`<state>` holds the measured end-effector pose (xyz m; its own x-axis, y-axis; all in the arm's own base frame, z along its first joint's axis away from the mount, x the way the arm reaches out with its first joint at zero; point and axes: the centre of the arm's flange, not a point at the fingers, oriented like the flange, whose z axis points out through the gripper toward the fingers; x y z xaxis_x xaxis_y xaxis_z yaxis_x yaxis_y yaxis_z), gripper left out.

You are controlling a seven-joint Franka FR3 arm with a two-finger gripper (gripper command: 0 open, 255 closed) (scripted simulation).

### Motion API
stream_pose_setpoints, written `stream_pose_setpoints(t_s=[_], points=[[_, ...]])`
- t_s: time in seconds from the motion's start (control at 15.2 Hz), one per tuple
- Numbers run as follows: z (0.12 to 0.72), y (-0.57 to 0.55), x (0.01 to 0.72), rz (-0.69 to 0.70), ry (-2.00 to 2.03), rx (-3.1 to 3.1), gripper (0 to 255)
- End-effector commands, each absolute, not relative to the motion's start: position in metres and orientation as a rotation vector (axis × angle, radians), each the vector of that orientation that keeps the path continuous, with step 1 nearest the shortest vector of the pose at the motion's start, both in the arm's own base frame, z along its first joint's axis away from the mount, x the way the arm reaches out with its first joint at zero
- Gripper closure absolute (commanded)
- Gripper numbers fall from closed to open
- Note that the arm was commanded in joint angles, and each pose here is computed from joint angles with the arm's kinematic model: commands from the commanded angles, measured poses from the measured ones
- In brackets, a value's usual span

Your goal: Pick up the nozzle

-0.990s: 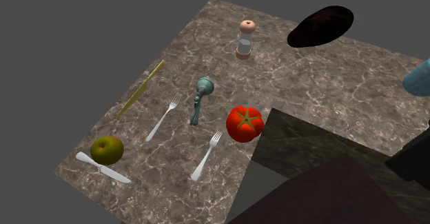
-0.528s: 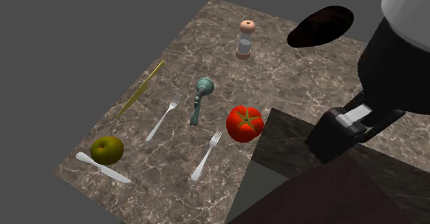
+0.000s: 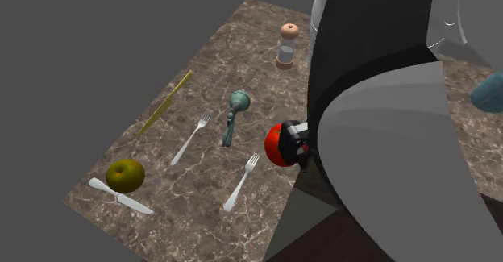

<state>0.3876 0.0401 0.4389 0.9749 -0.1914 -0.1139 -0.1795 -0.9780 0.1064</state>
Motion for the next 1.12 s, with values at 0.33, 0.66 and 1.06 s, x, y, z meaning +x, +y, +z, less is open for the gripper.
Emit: stream_pose_setpoints(t_s=[0.33,0.66,1.06], points=[[0.376,0.056,0.449,-0.148,-0.454,3.027,0],[0.333,0.062,0.495,-0.12,-0.573,3.02,0],[0.281,0.066,0.551,-0.087,-0.716,3.006,0]])
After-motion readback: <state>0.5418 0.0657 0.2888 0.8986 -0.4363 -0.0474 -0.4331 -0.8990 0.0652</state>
